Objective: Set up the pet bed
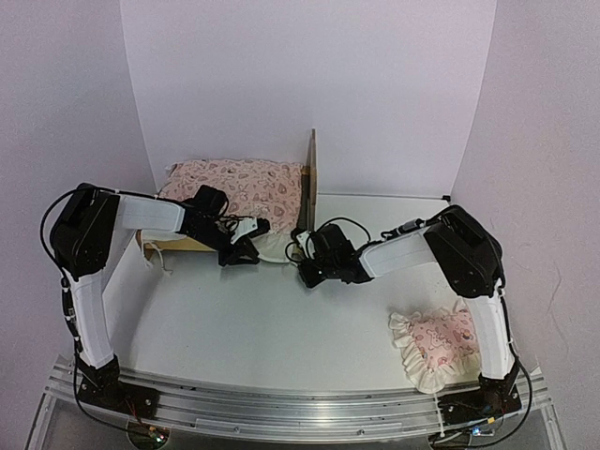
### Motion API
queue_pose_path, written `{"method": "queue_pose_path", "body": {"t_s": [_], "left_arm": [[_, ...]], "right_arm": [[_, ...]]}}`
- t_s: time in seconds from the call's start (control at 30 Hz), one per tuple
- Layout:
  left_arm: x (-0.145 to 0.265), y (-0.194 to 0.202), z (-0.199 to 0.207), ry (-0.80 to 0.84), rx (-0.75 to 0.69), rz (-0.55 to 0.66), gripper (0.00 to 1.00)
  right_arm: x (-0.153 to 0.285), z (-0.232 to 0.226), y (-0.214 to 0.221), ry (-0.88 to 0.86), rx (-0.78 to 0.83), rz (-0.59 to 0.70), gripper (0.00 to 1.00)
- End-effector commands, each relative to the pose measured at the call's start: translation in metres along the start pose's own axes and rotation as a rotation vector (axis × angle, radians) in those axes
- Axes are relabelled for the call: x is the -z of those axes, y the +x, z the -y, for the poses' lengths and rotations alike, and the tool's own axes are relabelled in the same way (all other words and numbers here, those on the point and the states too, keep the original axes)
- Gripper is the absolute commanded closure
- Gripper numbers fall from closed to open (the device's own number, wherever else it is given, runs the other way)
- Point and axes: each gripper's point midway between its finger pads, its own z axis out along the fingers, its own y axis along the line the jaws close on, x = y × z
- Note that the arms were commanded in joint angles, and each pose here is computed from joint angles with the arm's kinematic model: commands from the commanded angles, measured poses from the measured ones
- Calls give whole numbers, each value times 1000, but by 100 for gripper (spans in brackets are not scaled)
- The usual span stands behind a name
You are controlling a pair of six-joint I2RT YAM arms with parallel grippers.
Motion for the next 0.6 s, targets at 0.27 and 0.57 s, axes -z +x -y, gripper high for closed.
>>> {"method": "queue_pose_path", "body": {"t_s": [0.27, 0.57], "left_arm": [[36, -42, 15, 5, -141, 137, 67], [37, -40, 19, 6, -107, 140, 66]], "right_arm": [[34, -13, -28, -25, 119, 93, 69], [34, -15, -34, 88, 256, 142, 57]]}}
